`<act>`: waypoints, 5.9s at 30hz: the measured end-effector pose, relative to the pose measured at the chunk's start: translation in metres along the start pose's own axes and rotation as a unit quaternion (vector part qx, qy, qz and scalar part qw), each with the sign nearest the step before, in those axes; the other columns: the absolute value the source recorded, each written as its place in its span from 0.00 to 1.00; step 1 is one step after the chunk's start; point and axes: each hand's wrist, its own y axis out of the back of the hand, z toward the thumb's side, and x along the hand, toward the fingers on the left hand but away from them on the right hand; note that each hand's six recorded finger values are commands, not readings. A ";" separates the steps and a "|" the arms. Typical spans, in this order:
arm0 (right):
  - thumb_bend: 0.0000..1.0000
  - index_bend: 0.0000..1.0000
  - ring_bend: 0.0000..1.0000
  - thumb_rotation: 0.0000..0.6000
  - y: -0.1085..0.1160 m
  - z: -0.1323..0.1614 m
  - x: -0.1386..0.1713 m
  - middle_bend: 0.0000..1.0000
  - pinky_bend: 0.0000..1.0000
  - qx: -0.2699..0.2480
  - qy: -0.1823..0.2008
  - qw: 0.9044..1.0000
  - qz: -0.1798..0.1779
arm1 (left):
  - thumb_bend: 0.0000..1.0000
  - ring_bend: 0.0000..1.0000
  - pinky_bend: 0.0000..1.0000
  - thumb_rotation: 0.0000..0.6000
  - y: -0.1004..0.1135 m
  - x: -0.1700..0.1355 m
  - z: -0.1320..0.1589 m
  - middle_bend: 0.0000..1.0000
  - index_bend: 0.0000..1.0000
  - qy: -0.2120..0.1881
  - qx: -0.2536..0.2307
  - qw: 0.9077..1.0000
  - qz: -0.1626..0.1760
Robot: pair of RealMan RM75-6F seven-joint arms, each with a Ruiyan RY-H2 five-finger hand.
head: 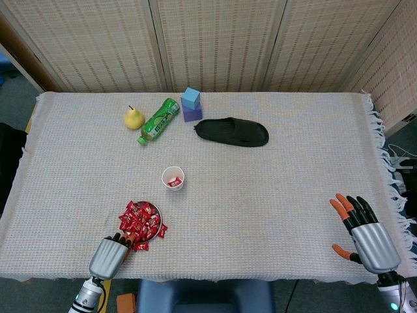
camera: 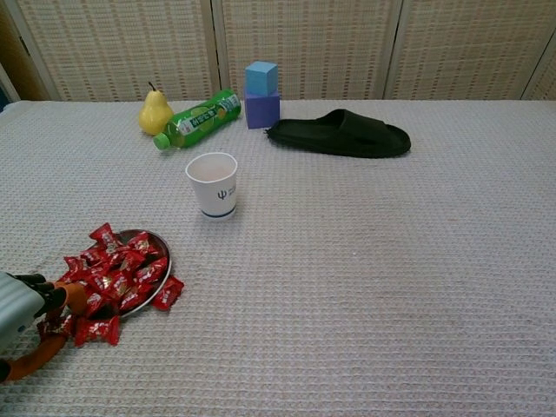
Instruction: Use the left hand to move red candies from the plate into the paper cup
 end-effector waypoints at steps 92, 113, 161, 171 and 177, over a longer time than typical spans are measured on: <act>0.04 0.00 0.00 1.00 0.008 -0.025 -0.011 0.00 0.00 -0.022 -0.048 0.999 -0.002 | 0.41 0.56 0.95 1.00 0.132 0.158 0.050 0.40 0.19 -0.077 -0.079 0.993 0.036; 0.04 0.00 0.00 1.00 0.012 -0.005 0.010 0.00 0.00 -0.026 0.014 1.000 -0.007 | 0.41 0.57 0.96 1.00 0.048 -0.014 0.025 0.43 0.27 -0.043 -0.018 0.999 0.004; 0.04 0.00 0.00 1.00 0.011 -0.005 0.010 0.00 0.00 -0.024 0.010 1.000 -0.004 | 0.41 0.62 0.97 1.00 0.011 0.003 0.044 0.55 0.48 -0.023 0.042 0.998 0.030; 0.04 0.00 0.00 1.00 0.011 -0.006 0.010 0.00 0.00 -0.024 0.008 1.000 -0.005 | 0.42 0.63 0.97 1.00 0.022 0.004 0.031 0.59 0.50 -0.010 0.040 0.998 0.050; 0.04 0.00 0.00 1.00 0.010 -0.008 0.007 0.00 0.00 -0.023 0.000 1.000 -0.004 | 0.42 0.63 0.97 1.00 0.047 0.018 0.021 0.58 0.49 0.000 0.000 0.997 0.071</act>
